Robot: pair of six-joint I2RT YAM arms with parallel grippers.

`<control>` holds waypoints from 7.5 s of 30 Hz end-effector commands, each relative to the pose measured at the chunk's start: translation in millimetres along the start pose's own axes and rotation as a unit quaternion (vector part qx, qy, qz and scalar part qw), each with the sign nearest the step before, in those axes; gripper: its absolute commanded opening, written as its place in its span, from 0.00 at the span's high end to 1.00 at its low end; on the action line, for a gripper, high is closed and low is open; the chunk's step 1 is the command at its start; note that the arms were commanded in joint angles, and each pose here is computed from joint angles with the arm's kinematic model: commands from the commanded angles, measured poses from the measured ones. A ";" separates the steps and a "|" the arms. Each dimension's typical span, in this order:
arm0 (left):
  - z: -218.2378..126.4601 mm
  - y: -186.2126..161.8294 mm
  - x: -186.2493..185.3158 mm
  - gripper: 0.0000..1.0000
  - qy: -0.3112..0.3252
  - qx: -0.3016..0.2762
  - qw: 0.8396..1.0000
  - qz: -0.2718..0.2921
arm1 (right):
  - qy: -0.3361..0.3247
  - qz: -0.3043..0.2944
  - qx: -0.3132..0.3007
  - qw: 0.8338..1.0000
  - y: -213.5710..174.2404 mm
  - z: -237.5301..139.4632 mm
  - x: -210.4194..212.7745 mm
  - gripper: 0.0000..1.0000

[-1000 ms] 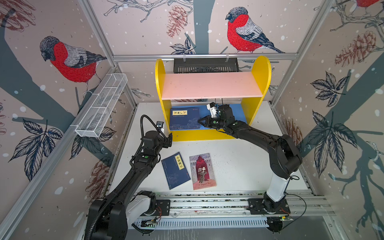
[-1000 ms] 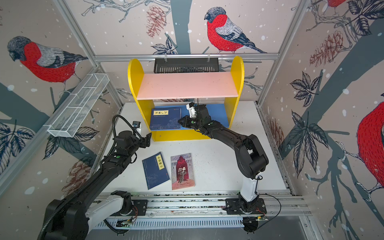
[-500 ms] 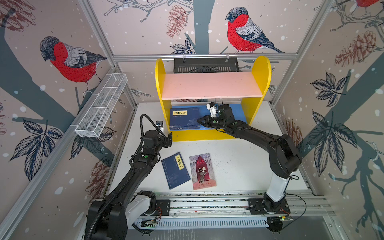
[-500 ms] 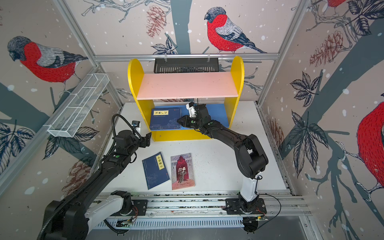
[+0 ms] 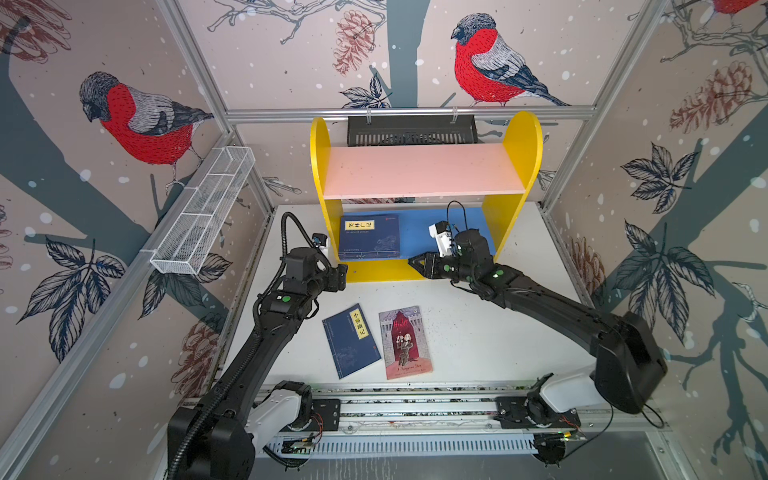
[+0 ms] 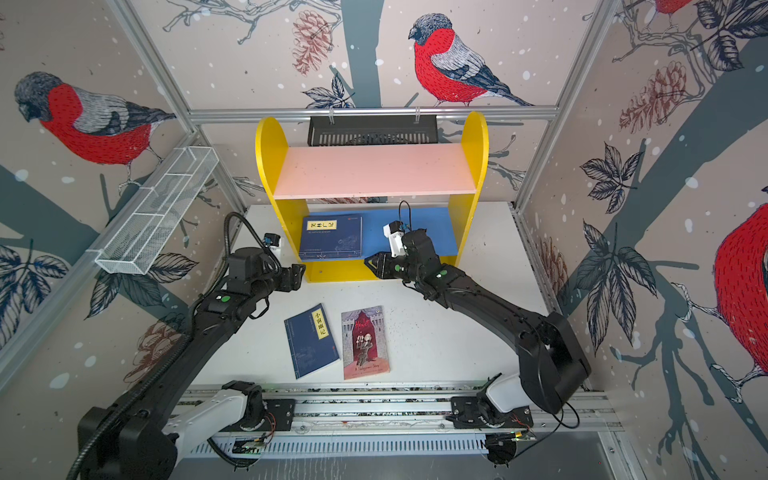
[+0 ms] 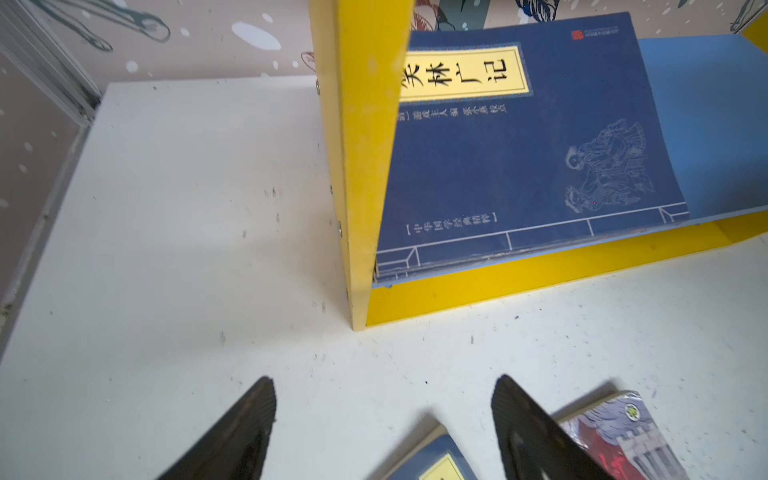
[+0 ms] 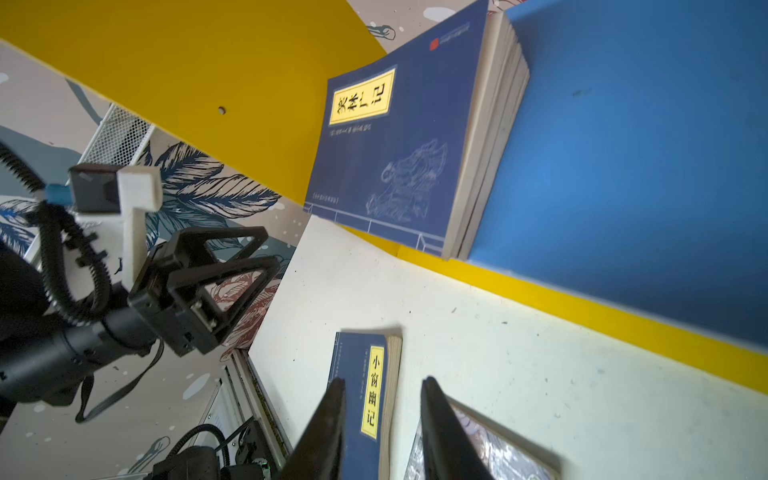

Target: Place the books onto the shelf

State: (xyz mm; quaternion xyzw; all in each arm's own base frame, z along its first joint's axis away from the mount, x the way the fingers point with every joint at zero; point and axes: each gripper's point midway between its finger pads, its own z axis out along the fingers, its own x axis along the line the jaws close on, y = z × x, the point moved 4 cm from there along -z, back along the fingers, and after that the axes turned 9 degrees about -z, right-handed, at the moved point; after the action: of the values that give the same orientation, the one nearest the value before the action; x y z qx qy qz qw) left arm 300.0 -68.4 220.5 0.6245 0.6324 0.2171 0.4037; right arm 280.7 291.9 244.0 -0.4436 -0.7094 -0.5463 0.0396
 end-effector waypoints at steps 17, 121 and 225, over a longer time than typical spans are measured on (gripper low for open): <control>2.7 -64.5 49.5 0.18 0.076 0.199 0.940 -0.266 | 0.074 0.002 0.069 0.995 -133.1 -0.3 56.4 0.58; -30.2 -31.7 -62.8 0.11 -0.458 0.223 0.830 -0.225 | 0.250 -0.022 0.071 0.965 -31.4 -14.9 65.2 1.00; -78.7 6.9 -107.9 0.24 -0.558 0.182 0.793 -0.161 | 0.286 -0.047 -0.004 0.957 -21.7 -113.6 39.0 1.00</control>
State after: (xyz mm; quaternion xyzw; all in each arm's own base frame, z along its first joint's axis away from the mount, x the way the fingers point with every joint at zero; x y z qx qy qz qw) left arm 240.6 -149.7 289.5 0.5794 0.4483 -0.3261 0.5975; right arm 201.8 220.4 291.8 -0.2708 -0.6693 -0.6623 0.2002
